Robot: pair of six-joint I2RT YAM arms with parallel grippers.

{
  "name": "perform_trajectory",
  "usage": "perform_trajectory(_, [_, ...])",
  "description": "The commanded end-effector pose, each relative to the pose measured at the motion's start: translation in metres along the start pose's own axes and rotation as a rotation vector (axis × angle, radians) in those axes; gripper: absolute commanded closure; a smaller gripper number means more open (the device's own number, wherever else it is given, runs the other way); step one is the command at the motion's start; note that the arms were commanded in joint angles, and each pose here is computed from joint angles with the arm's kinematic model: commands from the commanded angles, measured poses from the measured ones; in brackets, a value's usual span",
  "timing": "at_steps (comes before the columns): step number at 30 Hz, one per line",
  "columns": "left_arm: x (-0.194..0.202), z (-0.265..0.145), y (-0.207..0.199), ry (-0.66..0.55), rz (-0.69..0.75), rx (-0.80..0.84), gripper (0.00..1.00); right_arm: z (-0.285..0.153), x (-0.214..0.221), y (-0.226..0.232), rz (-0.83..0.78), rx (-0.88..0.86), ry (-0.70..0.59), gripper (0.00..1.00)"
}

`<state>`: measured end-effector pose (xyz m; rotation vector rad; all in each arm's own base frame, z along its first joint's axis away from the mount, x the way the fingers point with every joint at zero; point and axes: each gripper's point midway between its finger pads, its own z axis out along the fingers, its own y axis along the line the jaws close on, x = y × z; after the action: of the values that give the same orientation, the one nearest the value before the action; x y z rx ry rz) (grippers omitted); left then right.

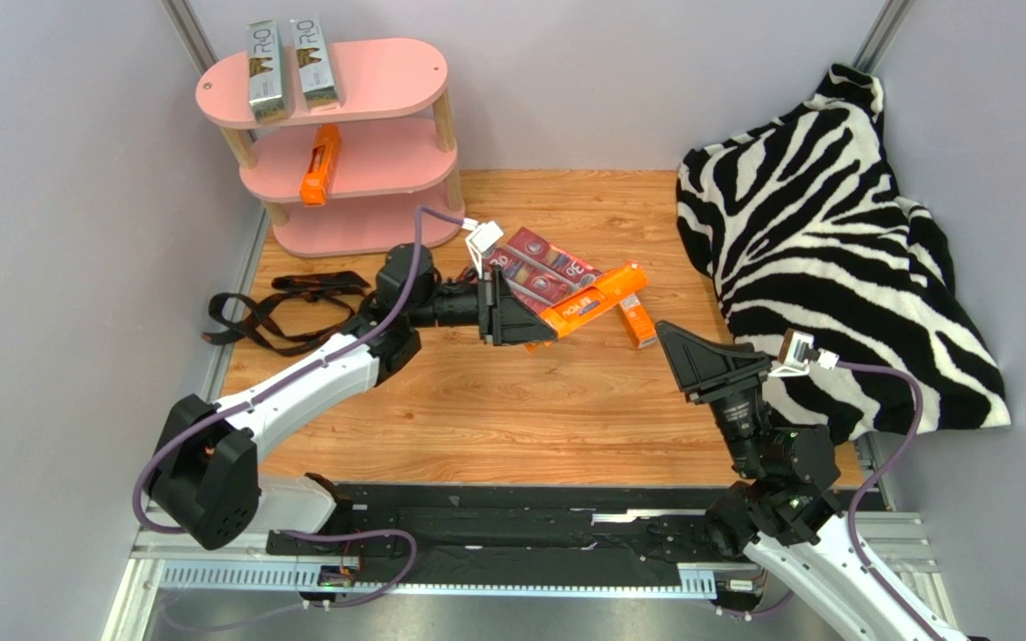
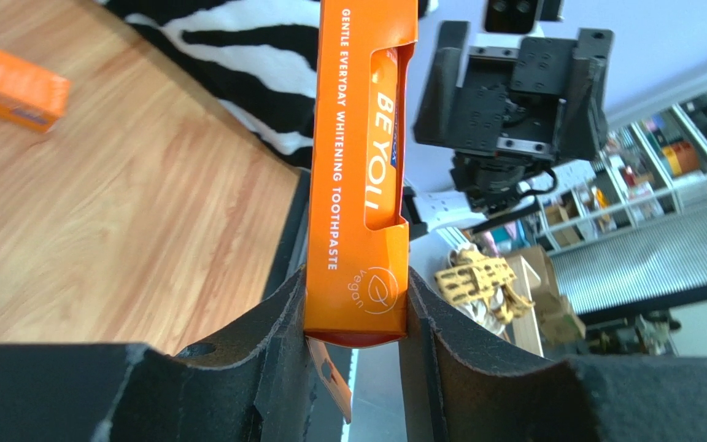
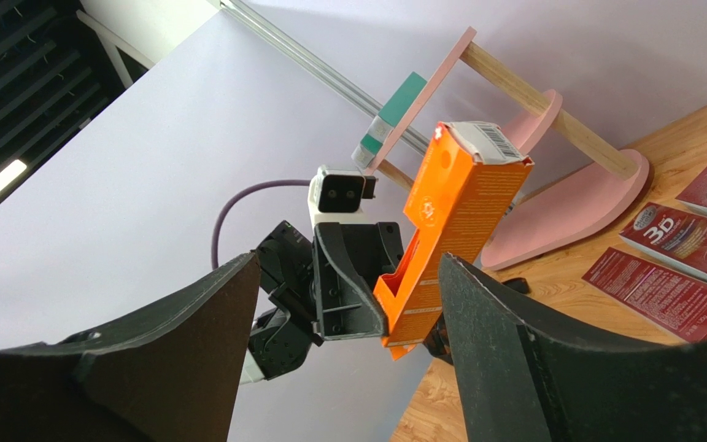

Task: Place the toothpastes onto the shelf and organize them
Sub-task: Pick up the toothpaste from the center of the board, then place the toothpaste on the shelf.

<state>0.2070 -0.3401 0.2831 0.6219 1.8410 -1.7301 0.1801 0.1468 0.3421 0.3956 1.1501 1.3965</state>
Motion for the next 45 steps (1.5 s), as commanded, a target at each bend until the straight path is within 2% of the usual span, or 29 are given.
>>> perform_trajectory(1, [-0.019, -0.025, -0.003, -0.111, 0.056, -0.016, 0.62, 0.000, -0.013, 0.018, -0.003, -0.039, -0.033, 0.25])
perform_trajectory(8, [-0.019, -0.068, 0.036, -0.189, 0.010, -0.114, 0.62, 0.000, -0.011, 0.016, -0.008, -0.028, -0.025, 0.25])
perform_trajectory(15, [-0.027, -0.127, 0.080, -0.326, -0.059, -0.260, 0.62, 0.000, -0.009, 0.011, -0.019, -0.009, -0.018, 0.24])
perform_trajectory(23, [-0.041, -0.170, 0.105, -0.426, -0.122, -0.359, 0.61, 0.000, -0.007, 0.007, -0.026, 0.005, -0.007, 0.23])
perform_trajectory(32, [-0.075, -0.224, 0.130, -0.631, -0.197, -0.475, 0.59, -0.002, -0.005, 0.000, -0.041, 0.031, 0.000, 0.23])
perform_trajectory(39, [-0.097, -0.239, 0.145, -0.714, -0.280, -0.458, 0.58, -0.002, -0.005, -0.002, -0.055, 0.040, 0.000, 0.23])
perform_trajectory(41, [-0.108, -0.240, 0.142, -0.727, -0.248, -0.427, 0.58, -0.002, -0.005, -0.002, -0.061, 0.042, 0.002, 0.23])
perform_trajectory(45, [-0.121, -0.249, 0.148, -0.767, -0.284, -0.389, 0.59, -0.003, -0.004, -0.003, -0.069, 0.050, 0.011, 0.22])
